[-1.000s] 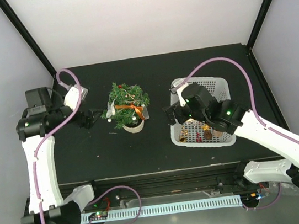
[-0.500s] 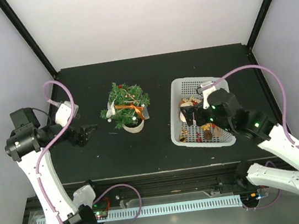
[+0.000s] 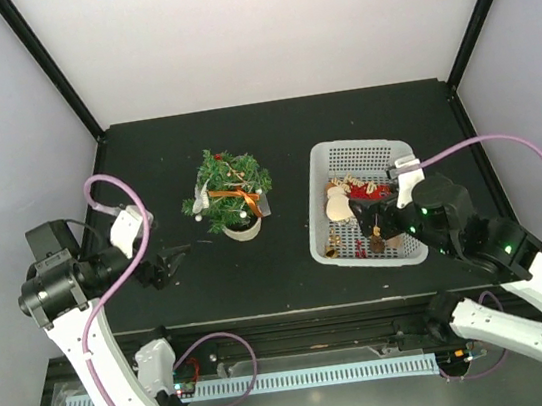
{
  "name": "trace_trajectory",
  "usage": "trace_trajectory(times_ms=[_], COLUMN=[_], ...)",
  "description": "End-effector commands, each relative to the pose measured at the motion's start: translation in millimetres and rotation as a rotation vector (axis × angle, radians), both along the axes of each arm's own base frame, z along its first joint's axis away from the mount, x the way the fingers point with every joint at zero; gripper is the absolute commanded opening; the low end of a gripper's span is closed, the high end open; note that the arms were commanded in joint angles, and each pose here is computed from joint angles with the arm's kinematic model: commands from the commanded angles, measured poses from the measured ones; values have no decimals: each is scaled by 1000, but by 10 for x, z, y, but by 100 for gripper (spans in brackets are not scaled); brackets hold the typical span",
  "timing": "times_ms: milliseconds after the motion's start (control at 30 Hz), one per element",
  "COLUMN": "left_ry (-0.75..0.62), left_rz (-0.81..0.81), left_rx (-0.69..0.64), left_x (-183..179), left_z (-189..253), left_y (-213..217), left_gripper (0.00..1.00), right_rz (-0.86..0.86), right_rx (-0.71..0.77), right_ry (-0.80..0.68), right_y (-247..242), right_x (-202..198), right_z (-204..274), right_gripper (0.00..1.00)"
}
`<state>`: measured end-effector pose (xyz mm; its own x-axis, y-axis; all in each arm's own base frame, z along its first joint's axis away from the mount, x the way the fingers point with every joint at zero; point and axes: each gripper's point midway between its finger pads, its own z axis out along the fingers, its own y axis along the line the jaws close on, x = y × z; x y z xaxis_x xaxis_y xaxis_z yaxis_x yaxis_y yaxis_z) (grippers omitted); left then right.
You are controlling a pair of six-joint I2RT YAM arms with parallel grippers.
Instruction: Decorate the small christmas tree
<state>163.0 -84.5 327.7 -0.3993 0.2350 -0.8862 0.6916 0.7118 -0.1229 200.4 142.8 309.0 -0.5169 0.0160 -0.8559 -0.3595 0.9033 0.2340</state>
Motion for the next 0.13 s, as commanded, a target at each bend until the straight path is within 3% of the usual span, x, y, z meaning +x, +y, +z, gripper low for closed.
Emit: trace_trajectory(times_ms=[0, 100], left_ry=[-29, -29], left_rz=[-20, -18], left_rx=[-35, -33], left_x=[-65, -65], left_z=[105, 103], left_y=[-73, -72], left_gripper=[99, 99], right_rz=[-4, -6], right_rx=[1, -13], right_ry=[22, 30], right_y=[-18, -24], right_x=[-24, -22], right_z=[-99, -137], right_gripper=[100, 100])
